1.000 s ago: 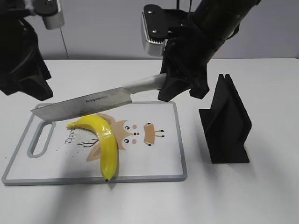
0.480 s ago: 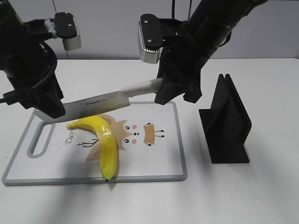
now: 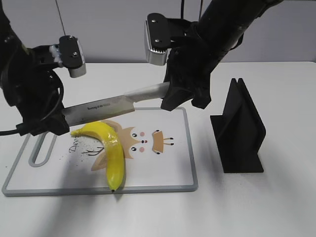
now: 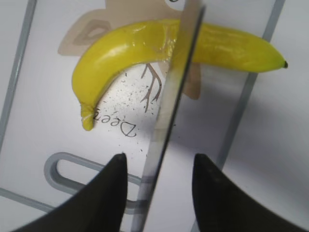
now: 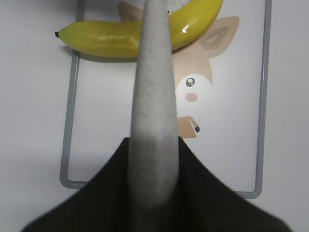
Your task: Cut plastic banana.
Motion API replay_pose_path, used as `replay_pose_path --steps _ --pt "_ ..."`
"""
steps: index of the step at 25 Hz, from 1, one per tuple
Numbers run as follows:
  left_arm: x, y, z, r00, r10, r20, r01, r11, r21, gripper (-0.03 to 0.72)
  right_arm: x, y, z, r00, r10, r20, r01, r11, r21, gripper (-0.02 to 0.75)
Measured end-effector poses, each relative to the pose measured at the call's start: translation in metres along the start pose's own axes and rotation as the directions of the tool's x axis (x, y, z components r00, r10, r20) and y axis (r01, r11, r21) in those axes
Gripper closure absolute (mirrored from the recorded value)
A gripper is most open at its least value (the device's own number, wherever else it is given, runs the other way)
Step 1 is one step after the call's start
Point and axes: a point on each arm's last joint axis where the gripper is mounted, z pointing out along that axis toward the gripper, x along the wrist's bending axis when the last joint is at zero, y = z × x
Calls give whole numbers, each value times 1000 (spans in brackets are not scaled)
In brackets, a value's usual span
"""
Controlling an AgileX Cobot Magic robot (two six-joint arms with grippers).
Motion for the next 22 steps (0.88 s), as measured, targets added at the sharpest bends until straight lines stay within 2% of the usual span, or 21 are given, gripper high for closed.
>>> replay_pose_path --steps 3,6,8,15,22 --pt "1 1 0 1000 -1 -15 0 1000 -9 414 1 0 0 1000 1 -13 -1 1000 2 542" --pt "1 1 0 1000 -2 -15 2 1000 -11 614 1 0 1 1000 0 -17 0 1000 3 542" --pt "1 1 0 1000 12 -11 -12 1000 -6 671 1 0 1 1000 0 -15 0 1000 3 542" --pt "0 0 1 1000 28 -5 -28 1000 -3 688 -1 -3 7 1000 -4 -23 4 1000 17 542" --pt "3 0 22 1000 4 31 -4 1000 3 690 -7 -19 32 999 -15 -41 19 995 96 542"
